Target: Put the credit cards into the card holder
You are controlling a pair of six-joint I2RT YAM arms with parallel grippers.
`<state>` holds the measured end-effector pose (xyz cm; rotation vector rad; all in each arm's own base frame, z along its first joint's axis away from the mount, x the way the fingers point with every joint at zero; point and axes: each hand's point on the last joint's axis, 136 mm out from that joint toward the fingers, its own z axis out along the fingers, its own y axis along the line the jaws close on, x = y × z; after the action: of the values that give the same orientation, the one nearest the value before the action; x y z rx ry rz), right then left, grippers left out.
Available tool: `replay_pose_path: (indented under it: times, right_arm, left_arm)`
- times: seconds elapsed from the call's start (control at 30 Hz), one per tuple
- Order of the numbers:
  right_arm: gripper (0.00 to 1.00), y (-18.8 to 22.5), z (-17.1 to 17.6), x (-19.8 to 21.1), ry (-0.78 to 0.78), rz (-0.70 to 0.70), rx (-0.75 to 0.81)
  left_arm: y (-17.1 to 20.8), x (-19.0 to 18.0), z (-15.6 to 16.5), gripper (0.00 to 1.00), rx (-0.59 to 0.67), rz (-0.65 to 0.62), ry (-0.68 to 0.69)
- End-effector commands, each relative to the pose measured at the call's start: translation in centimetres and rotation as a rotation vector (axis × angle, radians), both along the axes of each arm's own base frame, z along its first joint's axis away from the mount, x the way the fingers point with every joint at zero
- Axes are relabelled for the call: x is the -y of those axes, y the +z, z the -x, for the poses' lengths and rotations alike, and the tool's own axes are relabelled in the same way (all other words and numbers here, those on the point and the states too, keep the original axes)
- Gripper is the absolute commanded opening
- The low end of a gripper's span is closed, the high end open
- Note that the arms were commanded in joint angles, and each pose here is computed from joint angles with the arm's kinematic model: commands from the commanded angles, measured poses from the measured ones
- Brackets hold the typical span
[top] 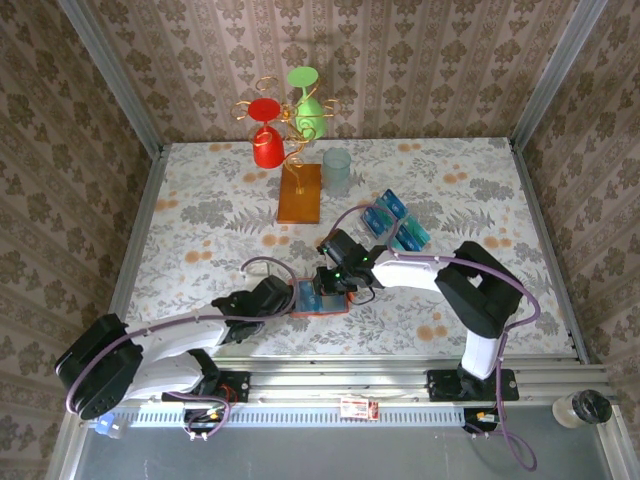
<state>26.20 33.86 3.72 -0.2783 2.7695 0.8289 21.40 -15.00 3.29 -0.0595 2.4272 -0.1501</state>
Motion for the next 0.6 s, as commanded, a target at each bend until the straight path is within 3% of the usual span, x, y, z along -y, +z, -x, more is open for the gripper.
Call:
replay_pose_path:
  times: [0.0,0.57]
  right_arm:
    - [0.1,1.4,0.2,0.1,0.007,0.001,0.027]
    - [0.09,-1.0,1.2,-0.9,0.032,0.032,-0.017]
  left_arm:
    - [-1.2,-0.8,0.6,1.0,-0.038,-0.031,0.014]
    - [-2.2,-0.9,0.5,1.0,-0.056,-0.057,0.009]
